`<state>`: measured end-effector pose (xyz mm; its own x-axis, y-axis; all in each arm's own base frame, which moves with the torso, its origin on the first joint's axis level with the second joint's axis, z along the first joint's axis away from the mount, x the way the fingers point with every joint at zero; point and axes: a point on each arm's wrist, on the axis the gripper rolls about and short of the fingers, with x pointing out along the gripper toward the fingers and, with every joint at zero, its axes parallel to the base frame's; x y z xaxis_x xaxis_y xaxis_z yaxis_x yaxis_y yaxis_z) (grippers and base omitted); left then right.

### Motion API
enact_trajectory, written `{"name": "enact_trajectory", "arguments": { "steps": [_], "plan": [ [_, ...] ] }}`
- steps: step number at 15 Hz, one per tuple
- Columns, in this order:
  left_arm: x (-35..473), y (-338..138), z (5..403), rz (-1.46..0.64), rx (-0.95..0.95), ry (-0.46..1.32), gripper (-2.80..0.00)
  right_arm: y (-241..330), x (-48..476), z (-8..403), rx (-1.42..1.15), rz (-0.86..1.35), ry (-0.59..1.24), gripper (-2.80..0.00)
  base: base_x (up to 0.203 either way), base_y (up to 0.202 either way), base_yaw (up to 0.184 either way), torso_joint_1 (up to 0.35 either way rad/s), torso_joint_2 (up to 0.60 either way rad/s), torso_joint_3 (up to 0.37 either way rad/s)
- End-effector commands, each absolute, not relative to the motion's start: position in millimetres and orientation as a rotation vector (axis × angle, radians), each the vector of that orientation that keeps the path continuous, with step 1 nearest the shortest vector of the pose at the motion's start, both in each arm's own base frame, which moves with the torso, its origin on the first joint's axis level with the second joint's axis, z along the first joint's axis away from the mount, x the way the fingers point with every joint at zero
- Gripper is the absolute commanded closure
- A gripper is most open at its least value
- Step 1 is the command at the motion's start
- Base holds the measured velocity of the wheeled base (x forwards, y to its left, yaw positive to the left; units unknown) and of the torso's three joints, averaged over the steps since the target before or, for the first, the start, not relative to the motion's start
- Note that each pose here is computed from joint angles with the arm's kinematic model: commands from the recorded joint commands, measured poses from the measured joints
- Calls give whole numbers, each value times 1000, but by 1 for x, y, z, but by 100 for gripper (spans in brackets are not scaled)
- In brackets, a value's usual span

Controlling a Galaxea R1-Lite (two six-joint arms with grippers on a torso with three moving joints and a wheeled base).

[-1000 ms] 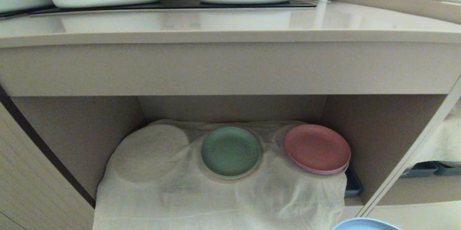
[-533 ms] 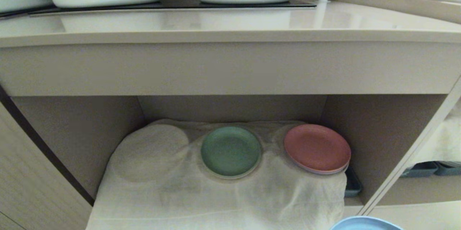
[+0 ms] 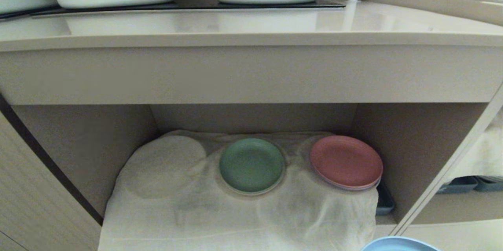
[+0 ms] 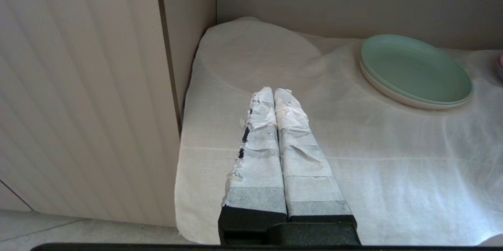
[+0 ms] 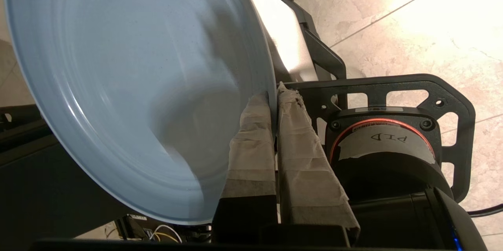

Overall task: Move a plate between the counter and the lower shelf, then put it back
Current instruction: Put the plate in the cupboard

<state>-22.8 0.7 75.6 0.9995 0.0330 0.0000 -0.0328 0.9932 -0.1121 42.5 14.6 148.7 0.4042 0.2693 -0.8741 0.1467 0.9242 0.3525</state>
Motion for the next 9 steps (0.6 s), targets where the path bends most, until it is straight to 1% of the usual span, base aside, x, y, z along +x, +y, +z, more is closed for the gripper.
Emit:
{"name": "enact_trajectory", "arguments": {
  "steps": [1, 9],
  "plan": [
    [-23, 1, 76, 34, -114, -2, 0, 15, 41, 148, 402, 91, 1170, 0, 0, 0, 0, 0, 0, 0],
    [-23, 1, 75, 34, -113, -2, 0, 15, 42, 148, 402, 97, 1168, 0, 0, 0, 0, 0, 0, 0]
  ]
}}
